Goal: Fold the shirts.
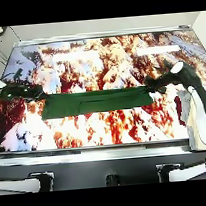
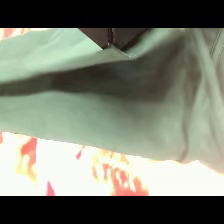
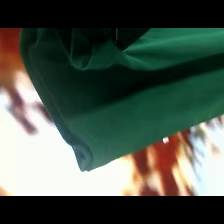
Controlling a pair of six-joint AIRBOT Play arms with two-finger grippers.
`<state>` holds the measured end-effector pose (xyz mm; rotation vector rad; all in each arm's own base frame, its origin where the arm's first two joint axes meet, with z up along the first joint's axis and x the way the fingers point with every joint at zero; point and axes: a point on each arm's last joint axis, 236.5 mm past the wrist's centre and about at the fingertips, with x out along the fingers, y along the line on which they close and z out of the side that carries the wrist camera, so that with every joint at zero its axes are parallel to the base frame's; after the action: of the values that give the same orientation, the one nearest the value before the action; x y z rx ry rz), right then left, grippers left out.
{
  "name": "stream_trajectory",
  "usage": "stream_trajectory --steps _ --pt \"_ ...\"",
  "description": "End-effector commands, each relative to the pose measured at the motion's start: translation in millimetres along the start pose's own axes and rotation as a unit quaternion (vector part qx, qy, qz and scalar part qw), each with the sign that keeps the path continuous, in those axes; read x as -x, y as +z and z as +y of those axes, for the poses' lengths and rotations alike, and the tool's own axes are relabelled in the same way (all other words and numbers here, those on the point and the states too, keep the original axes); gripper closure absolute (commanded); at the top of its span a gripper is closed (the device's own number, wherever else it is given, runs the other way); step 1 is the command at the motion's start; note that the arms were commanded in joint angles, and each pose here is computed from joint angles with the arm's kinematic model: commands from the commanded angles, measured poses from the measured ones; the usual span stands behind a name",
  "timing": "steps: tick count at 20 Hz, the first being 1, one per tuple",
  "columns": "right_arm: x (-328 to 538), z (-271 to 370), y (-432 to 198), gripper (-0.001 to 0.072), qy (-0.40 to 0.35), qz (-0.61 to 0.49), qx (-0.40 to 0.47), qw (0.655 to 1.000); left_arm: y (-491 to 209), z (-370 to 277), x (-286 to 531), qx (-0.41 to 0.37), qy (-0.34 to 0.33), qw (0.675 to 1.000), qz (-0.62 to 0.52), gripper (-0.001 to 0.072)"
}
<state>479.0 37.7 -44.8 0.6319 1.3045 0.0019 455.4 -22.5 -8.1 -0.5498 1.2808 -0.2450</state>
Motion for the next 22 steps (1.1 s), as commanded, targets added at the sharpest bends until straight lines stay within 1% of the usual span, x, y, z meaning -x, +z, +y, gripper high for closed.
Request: stream_trajectory --steps 1,4,5,6,7,8,10,11,13,15,19,22 --pt "-39.6 -10.3 -0.2 0.0667 -0.015 0.031 -0.023 0.999 -10.8 14.8 -40.0 0.025 -0.009 0.996 0.083 0.0681" --pt "-43.9 -19.4 -0.6 0.0666 -0.030 0.033 -0.017 0.999 -15.3 27.5 -51.2 0.036 -0.004 0.995 0.098 0.0679" --pt "-42.9 -19.0 -0.1 0.0648 -0.030 0.032 -0.016 0.999 -15.3 28.0 -51.3 0.036 -0.004 0.995 0.098 0.0669" --pt "-39.7 -18.7 -0.8 0.0504 -0.027 0.036 -0.019 0.999 -14.6 27.8 -49.7 0.038 -0.006 0.995 0.096 0.0551" --pt "-32.3 -19.5 -2.7 0.0264 -0.021 0.045 -0.016 0.999 -15.1 26.8 -45.2 0.039 -0.009 0.994 0.097 0.0348" --pt "-21.4 -23.1 -3.8 0.0087 -0.013 0.053 -0.001 0.999 -16.4 26.8 -39.1 0.039 -0.010 0.994 0.099 0.0299" --pt "-0.7 -44.3 -3.8 0.0048 -0.012 0.065 0.007 0.998 -13.7 23.8 -20.7 0.028 -0.012 0.996 0.087 0.0304" --pt "5.8 -58.1 -6.0 0.0037 -0.014 0.077 -0.007 0.997 -9.5 20.3 -9.7 0.018 -0.011 0.997 0.073 0.0311" --pt "6.7 -73.5 -13.0 0.0034 -0.007 0.103 -0.032 0.994 -4.1 7.1 11.1 -0.003 -0.011 0.999 0.048 0.0311" --pt "-3.3 -69.8 -18.5 0.0033 0.016 0.121 -0.034 0.992 0.0 -8.7 32.1 -0.020 -0.014 0.999 0.023 0.0311" --pt "-34.3 -41.6 -30.0 0.0035 0.073 0.154 -0.058 0.984 3.5 -43.7 68.5 -0.046 -0.034 0.998 -0.021 0.0311" --pt "-51.5 -18.0 -23.6 0.0053 0.104 0.140 -0.080 0.981 -0.4 -76.5 83.5 -0.068 -0.060 0.995 -0.038 0.0311"
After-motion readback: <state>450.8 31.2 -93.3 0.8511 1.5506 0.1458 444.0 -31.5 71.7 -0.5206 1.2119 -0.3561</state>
